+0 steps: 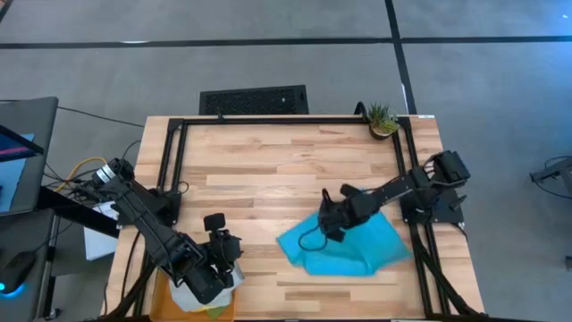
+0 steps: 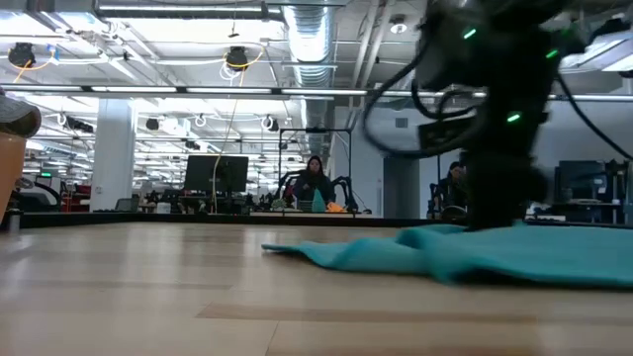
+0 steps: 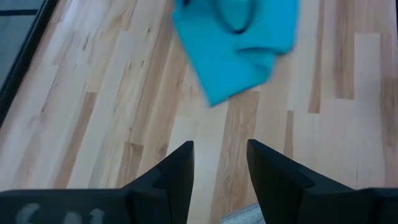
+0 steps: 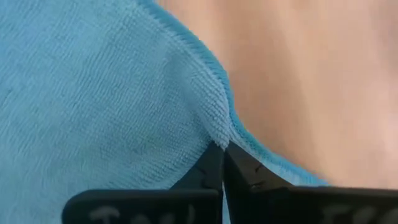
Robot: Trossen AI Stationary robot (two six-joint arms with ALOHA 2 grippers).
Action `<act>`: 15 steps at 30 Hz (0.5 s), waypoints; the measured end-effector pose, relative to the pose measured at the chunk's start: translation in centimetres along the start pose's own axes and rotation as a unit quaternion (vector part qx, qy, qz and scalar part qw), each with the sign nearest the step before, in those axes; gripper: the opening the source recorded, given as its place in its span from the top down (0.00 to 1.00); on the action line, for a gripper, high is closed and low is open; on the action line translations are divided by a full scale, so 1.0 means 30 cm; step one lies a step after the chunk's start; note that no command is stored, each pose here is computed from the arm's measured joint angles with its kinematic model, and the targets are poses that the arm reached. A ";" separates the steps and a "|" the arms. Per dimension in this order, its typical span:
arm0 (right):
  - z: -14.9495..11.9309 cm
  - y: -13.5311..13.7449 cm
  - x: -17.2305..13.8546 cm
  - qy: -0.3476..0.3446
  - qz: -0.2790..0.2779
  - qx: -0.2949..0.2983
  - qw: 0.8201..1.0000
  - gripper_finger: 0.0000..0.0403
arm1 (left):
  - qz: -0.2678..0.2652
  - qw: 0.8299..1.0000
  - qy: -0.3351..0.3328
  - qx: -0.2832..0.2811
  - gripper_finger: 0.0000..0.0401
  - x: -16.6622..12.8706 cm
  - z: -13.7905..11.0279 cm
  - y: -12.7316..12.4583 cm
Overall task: Fold microfiber towels
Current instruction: Fold the blue towel
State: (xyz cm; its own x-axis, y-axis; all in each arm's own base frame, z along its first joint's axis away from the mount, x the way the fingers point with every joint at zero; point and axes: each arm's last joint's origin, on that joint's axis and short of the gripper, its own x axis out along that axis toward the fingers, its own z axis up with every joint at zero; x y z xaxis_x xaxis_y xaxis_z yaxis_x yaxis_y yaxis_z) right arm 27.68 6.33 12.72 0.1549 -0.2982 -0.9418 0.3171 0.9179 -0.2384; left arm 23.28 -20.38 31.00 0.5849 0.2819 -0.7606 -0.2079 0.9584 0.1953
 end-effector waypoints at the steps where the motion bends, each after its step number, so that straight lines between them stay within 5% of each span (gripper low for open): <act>1: 0.017 -0.021 0.010 -0.012 -0.015 0.004 1.000 0.96 | 0.000 1.000 0.000 0.000 0.65 0.000 0.000 0.000; 4: 0.071 -0.084 0.031 -0.055 -0.057 0.025 0.997 0.99 | 0.001 1.000 0.001 0.001 0.65 0.000 0.000 0.000; 15: 0.167 -0.242 0.081 -0.086 -0.063 0.080 0.991 0.89 | 0.001 1.000 0.001 0.001 0.65 0.000 -0.001 0.001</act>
State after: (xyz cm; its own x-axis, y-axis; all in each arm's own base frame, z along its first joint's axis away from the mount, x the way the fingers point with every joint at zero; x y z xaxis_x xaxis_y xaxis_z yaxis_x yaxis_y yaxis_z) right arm 30.44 -2.36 13.33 0.2580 -0.4600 -0.8496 0.4856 0.8220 -0.2976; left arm 23.27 -20.36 30.99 0.5832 0.2834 -0.7613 -0.2079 0.9580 0.1974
